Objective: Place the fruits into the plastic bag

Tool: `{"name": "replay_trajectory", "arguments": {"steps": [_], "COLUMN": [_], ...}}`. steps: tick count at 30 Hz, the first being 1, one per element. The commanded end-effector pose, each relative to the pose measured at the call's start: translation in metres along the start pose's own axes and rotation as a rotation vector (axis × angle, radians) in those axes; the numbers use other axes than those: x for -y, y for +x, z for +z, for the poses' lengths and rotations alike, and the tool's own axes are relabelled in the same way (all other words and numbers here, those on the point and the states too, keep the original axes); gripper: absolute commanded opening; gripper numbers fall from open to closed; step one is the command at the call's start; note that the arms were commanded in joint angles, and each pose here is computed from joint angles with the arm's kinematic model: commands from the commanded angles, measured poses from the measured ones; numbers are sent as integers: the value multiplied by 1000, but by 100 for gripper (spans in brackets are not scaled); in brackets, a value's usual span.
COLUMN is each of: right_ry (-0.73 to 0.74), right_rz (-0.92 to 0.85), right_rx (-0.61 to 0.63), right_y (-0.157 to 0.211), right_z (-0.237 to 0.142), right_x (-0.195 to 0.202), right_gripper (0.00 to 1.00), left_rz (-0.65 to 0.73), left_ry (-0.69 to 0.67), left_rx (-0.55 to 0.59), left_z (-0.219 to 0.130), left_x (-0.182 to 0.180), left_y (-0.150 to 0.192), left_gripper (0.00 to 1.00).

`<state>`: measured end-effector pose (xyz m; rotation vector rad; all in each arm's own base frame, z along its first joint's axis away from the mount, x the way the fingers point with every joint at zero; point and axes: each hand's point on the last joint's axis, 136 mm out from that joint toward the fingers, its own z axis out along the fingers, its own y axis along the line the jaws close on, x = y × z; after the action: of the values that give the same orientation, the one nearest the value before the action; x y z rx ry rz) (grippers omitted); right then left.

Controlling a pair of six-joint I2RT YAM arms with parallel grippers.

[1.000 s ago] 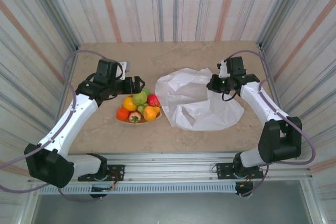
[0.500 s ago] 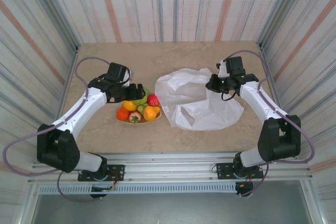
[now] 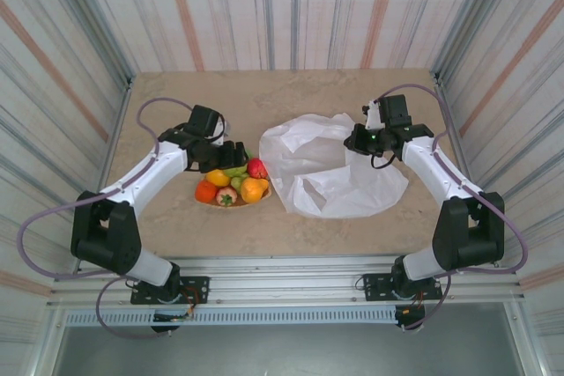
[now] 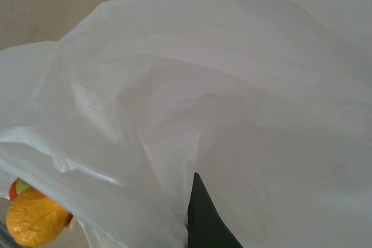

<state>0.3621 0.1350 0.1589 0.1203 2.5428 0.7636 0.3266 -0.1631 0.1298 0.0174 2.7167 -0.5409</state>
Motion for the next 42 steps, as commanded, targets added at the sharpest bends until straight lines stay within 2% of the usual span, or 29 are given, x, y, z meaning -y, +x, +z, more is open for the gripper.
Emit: {"name": "replay_trajectory", "arguments": {"steps": [1, 13, 23, 29, 36, 39, 42], "right_ry": [-6, -13, -11, -14, -12, -30, -70], "right_rz": [28, 25, 29, 28, 28, 31, 50], "right_rx": [-24, -22, -29, -27, -28, -29, -46], "right_y": [6, 6, 8, 7, 9, 7, 3], "right_z": [5, 4, 6, 5, 4, 1, -3], "right_x": [4, 2, 4, 3, 3, 1, -1], "right_gripper": [0, 0, 0, 0, 0, 0, 0], "left_rz": [-1, 15, 49, 71, 102, 176, 292], "left_ry": [20, -22, -60, -44, 2, 50, 134], "left_rx": [4, -15, -19, 13, 96, 151, 199], "left_z": [2, 13, 15, 2, -33, -53, -63], "left_x": [8, 3, 1, 8, 23, 42, 76], "left_y": [-5, -4, -5, -11, -15, -12, -2], "left_gripper": [89, 86, 75, 65, 60, 59, 57]}}
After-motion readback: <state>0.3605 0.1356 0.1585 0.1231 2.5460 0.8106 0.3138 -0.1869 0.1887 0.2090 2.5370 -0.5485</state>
